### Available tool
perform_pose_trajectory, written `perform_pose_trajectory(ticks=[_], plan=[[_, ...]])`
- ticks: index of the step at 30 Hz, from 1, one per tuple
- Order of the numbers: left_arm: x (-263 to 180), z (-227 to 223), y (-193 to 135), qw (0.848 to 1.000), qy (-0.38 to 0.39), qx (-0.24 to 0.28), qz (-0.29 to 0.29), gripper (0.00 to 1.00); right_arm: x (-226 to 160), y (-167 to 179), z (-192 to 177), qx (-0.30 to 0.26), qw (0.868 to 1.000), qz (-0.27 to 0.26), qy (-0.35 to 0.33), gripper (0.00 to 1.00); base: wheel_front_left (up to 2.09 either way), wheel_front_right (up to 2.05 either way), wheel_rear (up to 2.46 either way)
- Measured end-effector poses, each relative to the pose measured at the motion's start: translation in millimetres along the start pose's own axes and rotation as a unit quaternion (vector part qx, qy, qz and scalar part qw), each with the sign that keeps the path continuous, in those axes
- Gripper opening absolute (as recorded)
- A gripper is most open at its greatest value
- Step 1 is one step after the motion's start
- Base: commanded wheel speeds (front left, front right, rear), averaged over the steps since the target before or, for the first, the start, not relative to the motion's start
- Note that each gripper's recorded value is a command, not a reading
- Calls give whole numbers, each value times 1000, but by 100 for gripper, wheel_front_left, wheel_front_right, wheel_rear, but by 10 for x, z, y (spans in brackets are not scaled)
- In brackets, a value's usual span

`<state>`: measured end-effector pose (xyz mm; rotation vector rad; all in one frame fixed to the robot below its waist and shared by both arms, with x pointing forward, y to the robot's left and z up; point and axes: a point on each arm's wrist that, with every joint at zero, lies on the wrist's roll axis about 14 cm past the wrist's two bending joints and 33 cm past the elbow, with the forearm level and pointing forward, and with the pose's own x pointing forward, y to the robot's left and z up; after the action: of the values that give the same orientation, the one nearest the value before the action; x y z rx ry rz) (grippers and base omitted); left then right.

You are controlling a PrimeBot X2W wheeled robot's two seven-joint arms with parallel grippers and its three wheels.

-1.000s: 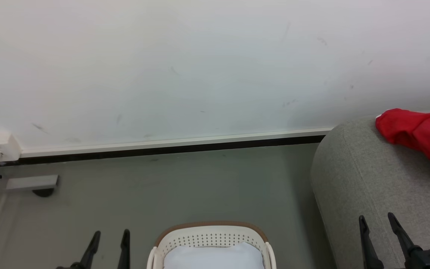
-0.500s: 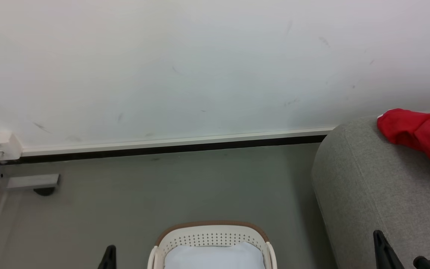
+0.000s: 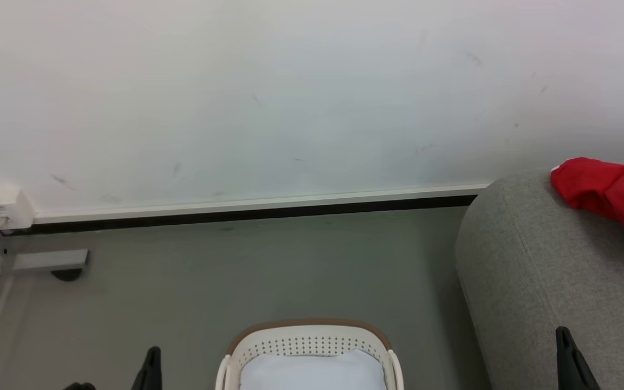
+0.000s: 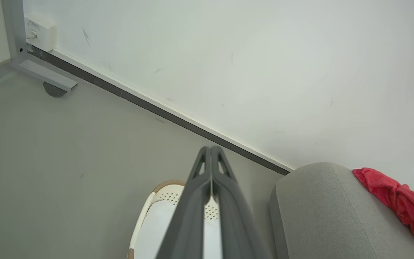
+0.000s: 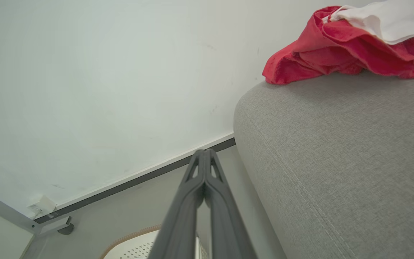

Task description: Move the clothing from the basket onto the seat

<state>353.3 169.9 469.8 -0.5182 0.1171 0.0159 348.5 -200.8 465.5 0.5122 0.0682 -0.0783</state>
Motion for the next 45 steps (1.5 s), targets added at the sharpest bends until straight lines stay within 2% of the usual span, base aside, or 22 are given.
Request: perform_pose_trajectory(ticks=[7, 21, 36, 45], plan=[[30, 17, 14, 999, 3, -49, 4, 0, 23, -10, 17, 49, 999, -6, 1, 0, 0, 0, 0], [106, 85, 43, 988, 5, -154, 8, 0, 96, 5, 91, 151, 988, -8, -2, 0, 0, 0, 0], [154, 137, 62, 972, 4, -235, 7, 0, 154, 35, 135, 236, 972, -4, -1, 0, 0, 0, 0], [188, 184, 59, 957, 1, -289, 2, 0, 183, 55, 158, 289, 957, 0, 0, 0, 0, 0, 0]])
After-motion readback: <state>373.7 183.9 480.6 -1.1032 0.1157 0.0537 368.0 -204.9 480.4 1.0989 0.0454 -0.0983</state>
